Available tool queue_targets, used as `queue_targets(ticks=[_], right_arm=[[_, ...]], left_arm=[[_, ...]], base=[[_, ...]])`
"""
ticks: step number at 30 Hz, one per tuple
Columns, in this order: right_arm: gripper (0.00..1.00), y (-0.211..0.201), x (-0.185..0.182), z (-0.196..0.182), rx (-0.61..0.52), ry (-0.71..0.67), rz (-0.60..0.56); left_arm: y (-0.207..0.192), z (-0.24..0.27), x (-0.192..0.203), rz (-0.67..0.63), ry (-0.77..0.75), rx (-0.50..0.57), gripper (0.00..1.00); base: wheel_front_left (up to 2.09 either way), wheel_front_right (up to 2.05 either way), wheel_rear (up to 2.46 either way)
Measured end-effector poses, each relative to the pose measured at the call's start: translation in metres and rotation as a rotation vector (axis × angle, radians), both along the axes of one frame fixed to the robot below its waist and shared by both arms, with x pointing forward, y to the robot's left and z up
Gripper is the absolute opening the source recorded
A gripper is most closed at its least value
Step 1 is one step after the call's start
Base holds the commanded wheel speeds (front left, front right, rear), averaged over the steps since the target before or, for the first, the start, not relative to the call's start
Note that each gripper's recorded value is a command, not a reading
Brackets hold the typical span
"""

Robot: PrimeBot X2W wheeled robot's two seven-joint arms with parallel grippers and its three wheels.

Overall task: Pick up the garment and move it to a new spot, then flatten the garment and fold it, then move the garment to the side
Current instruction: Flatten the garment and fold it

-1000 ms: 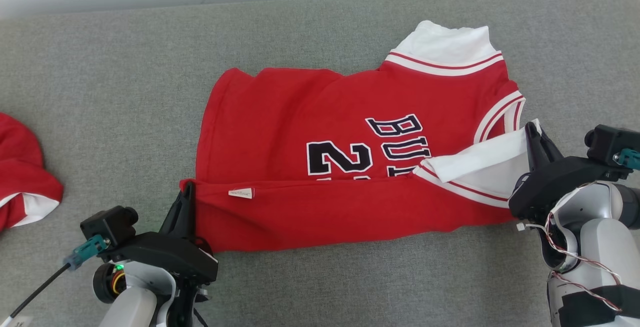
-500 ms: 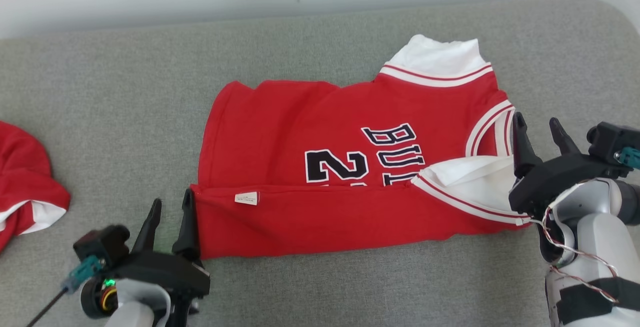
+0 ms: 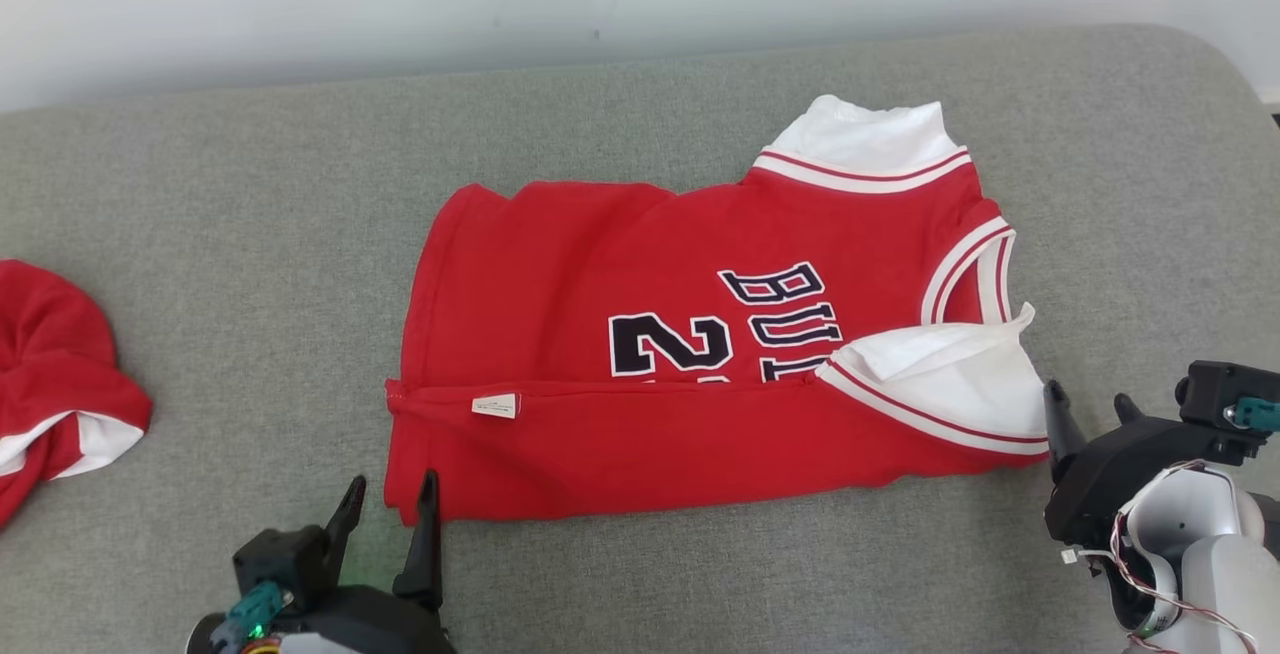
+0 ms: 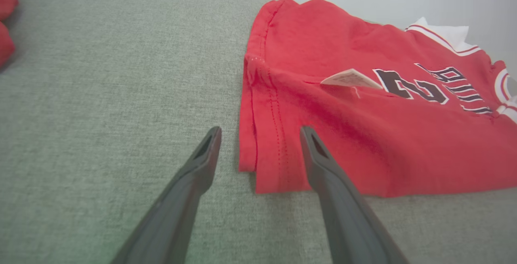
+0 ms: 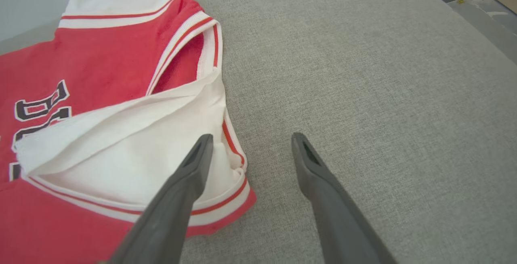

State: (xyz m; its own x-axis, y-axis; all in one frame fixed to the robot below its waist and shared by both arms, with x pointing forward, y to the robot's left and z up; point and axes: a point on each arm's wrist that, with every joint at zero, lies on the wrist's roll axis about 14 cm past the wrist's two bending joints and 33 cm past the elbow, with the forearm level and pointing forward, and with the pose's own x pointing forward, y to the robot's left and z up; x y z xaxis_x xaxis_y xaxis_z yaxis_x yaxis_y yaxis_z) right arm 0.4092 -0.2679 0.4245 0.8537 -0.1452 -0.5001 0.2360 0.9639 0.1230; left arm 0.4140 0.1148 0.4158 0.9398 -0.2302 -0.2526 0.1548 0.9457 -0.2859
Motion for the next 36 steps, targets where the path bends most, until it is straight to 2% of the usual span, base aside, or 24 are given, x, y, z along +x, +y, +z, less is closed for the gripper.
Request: queue_targets(ticks=[7,14,15,16,17,22,28,36], right_arm=[[1.0,0.011,-0.006,-0.033,0.03,0.138,0.031],[1.0,0.02,-0.002,-0.044,0.04,0.181,0.059],[1.0,0.022,-0.001,-0.045,0.042,0.189,0.066],[0.57,0.024,0.0,-0.045,0.047,0.19,0.069],[0.0,0.025,0.001,-0.046,0.05,0.19,0.072],[0.0,0.03,0.004,-0.038,0.055,0.161,0.083],[0.0,0.017,-0.001,-0.016,0.038,0.089,0.046],[0.0,0.002,-0.04,-0.006,0.047,0.098,0.003]], left_arm=[[-0.008,-0.017,0.008,-0.026,0.06,0.054,1.0],[-0.012,-0.032,0.009,-0.04,0.13,0.065,1.0],[-0.012,-0.033,0.009,-0.04,0.139,0.064,0.88],[-0.012,-0.035,0.008,-0.039,0.144,0.064,0.4],[-0.013,-0.034,0.008,-0.043,0.144,0.058,0.0],[-0.017,-0.033,0.006,-0.053,0.152,0.021,0.0],[-0.014,-0.034,-0.014,-0.047,0.16,-0.002,0.0],[-0.017,-0.031,-0.045,-0.064,0.164,-0.024,0.0]], base=[[0.0,0.0,0.0],[0.0,0.0,0.0],[0.0,0.0,0.0],[0.0,0.0,0.0],[0.0,0.0,0.0],[0.0,0.0,0.0],[0.0,0.0,0.0],[0.0,0.0,0.0]])
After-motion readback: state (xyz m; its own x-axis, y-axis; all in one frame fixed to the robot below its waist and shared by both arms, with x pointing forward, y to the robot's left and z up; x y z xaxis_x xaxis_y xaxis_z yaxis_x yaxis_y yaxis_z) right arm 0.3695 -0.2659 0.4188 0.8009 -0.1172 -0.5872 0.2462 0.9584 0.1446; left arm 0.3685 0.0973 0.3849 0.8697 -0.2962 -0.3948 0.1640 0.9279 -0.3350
